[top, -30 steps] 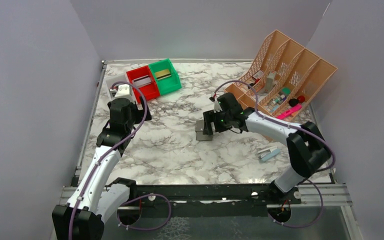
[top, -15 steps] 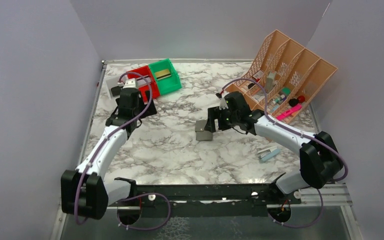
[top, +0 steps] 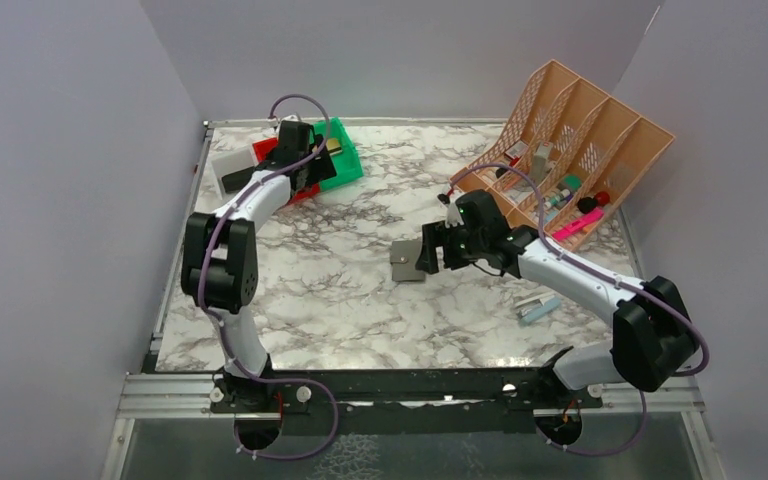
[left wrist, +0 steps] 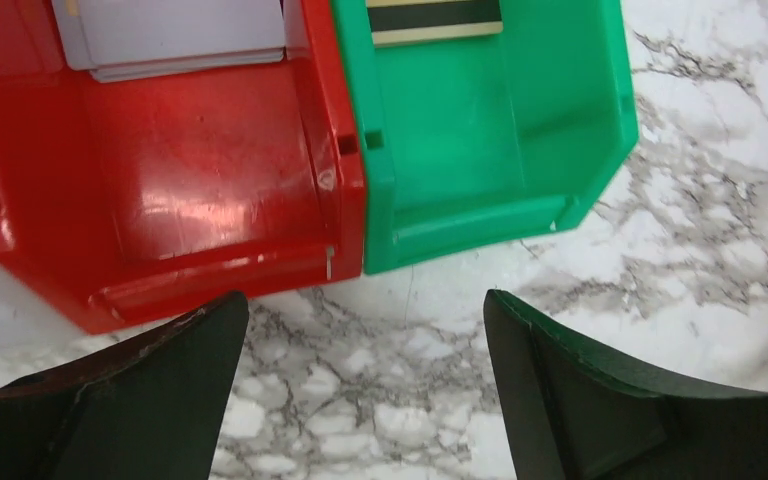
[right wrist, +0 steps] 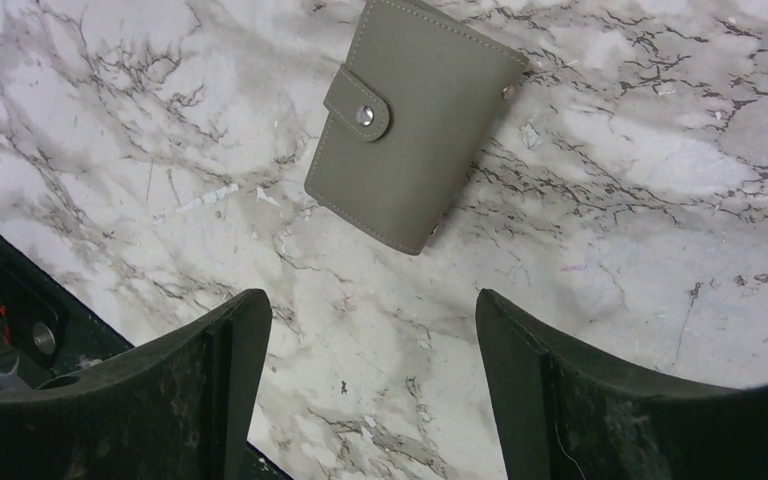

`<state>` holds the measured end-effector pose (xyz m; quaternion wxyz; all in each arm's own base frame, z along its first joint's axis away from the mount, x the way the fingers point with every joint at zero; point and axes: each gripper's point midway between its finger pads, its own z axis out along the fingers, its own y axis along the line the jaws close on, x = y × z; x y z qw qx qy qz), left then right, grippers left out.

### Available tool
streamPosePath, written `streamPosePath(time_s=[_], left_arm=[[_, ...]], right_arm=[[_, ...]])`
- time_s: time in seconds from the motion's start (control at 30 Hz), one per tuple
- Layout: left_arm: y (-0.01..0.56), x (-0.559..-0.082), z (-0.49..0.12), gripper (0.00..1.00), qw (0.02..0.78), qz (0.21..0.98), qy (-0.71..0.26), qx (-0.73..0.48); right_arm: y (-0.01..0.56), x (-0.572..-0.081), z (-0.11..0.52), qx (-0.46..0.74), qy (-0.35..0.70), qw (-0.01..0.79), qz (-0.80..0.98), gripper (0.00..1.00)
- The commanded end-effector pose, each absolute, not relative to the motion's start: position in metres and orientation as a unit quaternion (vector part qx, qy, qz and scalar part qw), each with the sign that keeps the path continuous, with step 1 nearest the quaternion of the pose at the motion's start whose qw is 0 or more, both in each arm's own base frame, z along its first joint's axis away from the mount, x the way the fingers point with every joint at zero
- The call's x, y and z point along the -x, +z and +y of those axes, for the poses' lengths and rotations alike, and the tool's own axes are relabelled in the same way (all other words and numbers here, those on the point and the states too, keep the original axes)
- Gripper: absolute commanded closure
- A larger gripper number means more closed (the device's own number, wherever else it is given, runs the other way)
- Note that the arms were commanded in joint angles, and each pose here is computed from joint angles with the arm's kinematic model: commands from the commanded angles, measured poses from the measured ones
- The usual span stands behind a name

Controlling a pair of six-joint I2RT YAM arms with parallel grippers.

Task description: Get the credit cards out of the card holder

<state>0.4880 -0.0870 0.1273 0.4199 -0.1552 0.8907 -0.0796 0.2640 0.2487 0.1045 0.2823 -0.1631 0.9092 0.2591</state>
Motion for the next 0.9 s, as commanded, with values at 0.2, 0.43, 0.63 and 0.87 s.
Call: streamPosePath(time_s=[0.2,0.43,0.63,0.87], left_arm=[[0.106,-0.553,-0.081,0.14,0.435,0.884,-0.028,0.169],[0.083,-0.56,-0.085,0.24,0.416,0.896,-0.013,0.152],[0.067,-0.55,-0.096,0.31,0.4,0.905,-0.01,0.141],[0.061,-0.54,-0.112,0.33,0.387,0.913,-0.011,0.127]], right_arm=[[0.113,-0.258,0.218,0.164,0.198,0.297,0.92,0.2],[0.1,-0.25,0.203,0.154,0.173,0.289,0.929,0.19],[0.1,-0.244,0.199,0.144,0.176,0.292,0.929,0.19],[0.11,-0.245,0.195,0.141,0.172,0.307,0.926,0.18]])
